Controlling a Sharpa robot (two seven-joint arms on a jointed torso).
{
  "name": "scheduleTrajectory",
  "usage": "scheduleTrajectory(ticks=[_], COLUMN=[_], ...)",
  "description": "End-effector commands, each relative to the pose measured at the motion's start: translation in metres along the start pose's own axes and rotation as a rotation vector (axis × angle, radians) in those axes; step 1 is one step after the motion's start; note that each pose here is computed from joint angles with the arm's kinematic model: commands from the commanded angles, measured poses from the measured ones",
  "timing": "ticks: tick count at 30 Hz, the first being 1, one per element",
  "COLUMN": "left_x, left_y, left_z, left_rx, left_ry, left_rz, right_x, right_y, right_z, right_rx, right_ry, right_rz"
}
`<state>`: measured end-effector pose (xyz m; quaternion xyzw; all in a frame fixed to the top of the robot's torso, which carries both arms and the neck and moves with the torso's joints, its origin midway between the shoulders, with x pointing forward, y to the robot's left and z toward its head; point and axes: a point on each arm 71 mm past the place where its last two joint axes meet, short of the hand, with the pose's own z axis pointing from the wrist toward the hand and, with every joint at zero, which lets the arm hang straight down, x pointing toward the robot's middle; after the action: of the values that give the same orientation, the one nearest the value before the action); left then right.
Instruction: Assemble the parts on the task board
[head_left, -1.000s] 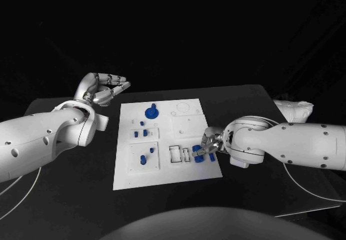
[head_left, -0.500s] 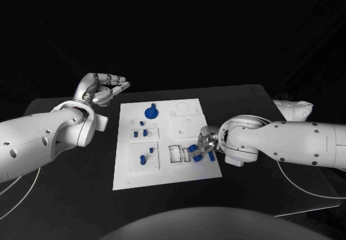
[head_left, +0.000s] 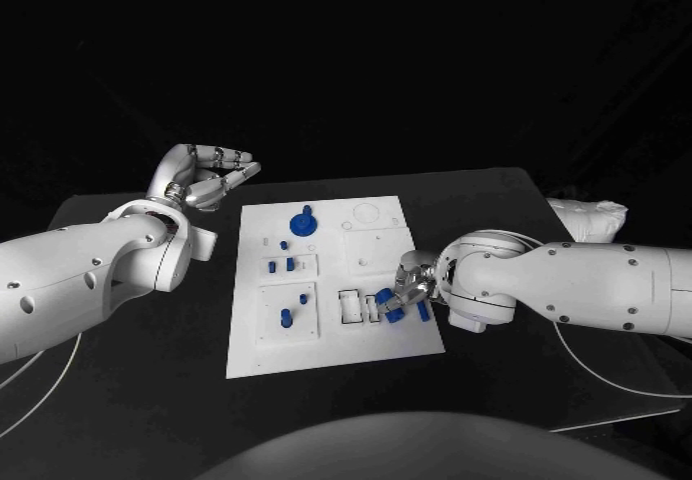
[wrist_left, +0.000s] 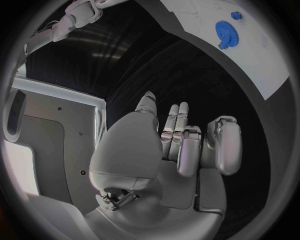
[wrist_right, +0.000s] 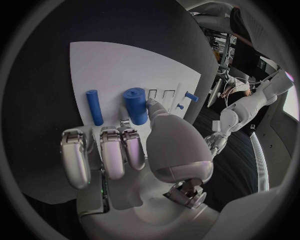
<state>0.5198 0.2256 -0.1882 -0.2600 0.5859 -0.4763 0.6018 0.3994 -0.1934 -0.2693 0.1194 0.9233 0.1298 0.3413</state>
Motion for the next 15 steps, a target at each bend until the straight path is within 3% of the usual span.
scheduleTrajectory(ticks=[1,15], left_x=[0.0019,0.0024], left_y=[-0.0017,-0.0017], left_z=[0.0002,0.0009], left_rx=[0.009,0.009], left_ry=[0.015,0.015], left_rz=[-0.009,-0.009], right_x=[0.0141,0.0135], right_y=[-0.0068,-0.0074], right_z=[0.0041,0.0053], right_rx=[0.059,0.060], right_ry=[0.058,0.058], right_rz=[-0.030,0.013])
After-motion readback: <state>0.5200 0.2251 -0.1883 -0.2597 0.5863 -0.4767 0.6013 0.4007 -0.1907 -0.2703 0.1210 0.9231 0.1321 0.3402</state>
